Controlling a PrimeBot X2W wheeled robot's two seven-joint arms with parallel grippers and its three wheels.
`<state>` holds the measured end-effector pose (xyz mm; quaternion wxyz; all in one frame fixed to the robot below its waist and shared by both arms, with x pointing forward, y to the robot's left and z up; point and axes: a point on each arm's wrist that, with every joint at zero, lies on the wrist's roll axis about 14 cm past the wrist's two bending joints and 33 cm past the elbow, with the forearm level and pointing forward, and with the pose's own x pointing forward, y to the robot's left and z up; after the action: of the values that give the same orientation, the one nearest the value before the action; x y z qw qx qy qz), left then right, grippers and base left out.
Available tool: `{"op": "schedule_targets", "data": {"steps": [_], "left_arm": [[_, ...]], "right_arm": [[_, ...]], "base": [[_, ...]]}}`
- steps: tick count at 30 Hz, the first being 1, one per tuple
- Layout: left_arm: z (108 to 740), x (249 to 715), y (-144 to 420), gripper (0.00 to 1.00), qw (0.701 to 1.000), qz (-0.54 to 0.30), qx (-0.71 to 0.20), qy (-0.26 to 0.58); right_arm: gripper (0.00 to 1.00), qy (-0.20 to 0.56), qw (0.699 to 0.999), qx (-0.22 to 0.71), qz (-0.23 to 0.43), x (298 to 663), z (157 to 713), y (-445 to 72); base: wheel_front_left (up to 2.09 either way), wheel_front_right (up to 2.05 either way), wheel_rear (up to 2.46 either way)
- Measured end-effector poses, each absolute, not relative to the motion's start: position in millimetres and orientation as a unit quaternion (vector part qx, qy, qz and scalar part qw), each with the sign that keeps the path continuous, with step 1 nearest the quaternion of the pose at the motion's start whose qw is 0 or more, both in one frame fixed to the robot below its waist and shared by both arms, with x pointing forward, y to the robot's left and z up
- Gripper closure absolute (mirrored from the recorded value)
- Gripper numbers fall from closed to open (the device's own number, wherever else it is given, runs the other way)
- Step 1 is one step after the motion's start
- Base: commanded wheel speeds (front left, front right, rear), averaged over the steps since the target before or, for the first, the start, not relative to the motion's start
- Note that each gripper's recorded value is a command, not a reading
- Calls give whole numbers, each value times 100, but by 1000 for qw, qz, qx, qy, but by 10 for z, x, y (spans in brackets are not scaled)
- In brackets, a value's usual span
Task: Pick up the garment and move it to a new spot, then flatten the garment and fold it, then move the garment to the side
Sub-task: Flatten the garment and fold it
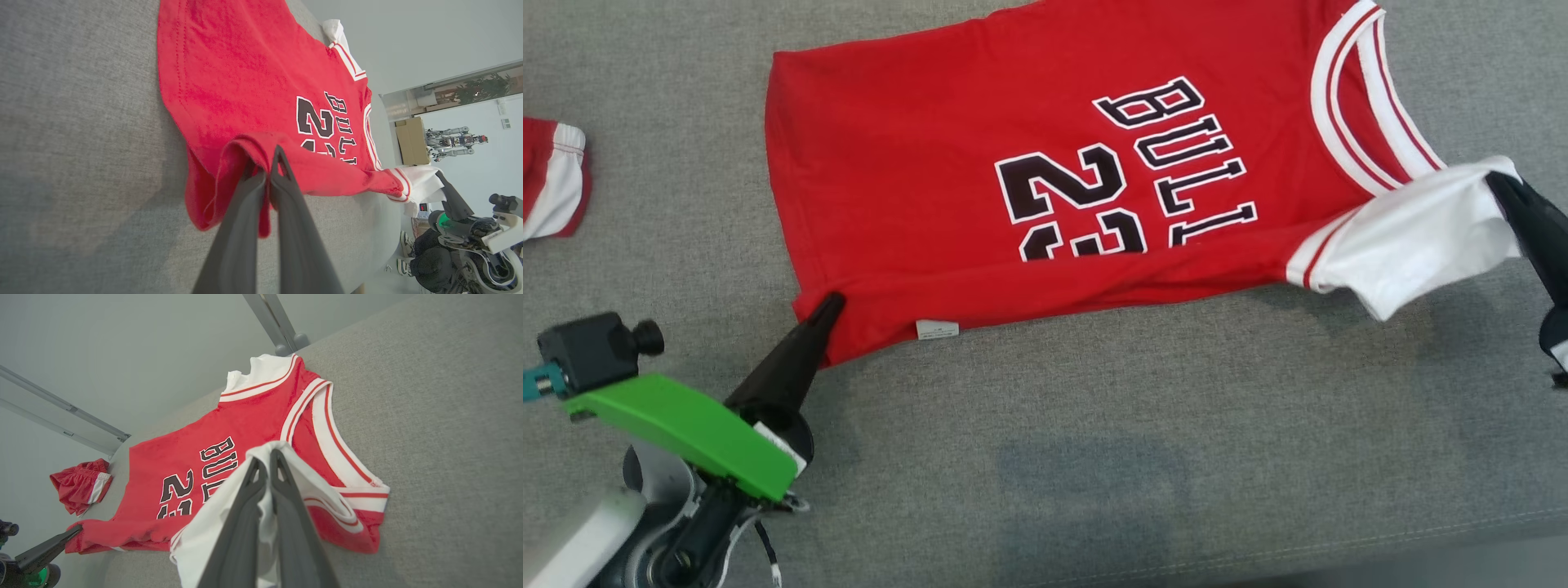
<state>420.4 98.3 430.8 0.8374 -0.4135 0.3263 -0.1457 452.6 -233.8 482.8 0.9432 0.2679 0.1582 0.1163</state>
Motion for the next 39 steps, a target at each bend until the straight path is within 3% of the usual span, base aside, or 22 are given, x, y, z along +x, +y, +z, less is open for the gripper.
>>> {"op": "schedule_targets", "data": {"steps": [7,15,17,18,19,20,26,30,35,39], "left_arm": [[3997,4434,1085,100,817,-96,-421,381],[3862,4467,1036,98,812,-98,-409,405],[3868,4487,1040,71,814,-99,-404,406],[3866,4503,1052,29,815,-96,-403,406],[3863,4517,1067,0,816,-91,-401,406],[3867,4534,1083,0,818,-89,-398,405],[3965,4646,1165,0,838,-81,-381,383],[4171,4720,1230,0,872,-89,-353,328],[4356,4583,1383,0,915,-93,-284,270],[4263,4221,1260,0,912,-115,-258,299]], "right_arm": [[100,187,938,263,126,4999,4525,-2128],[100,214,935,256,117,5129,4310,-2075],[100,221,936,249,111,5153,4267,-2105],[100,222,937,247,106,5178,4254,-2132],[85,217,941,243,95,5218,4250,-2179],[0,214,943,239,91,5260,4263,-2198],[0,186,953,219,95,5485,4462,-2123],[0,151,965,187,100,5488,4661,-2146],[0,165,976,100,101,5147,4637,-2301],[0,207,973,32,98,4833,4548,-2454]], "base": [[0,0,0],[0,0,0],[0,0,0],[0,0,0],[0,0,0],[0,0,0],[0,0,0],[0,0,0],[0,0,0],[0,0,0]]}}
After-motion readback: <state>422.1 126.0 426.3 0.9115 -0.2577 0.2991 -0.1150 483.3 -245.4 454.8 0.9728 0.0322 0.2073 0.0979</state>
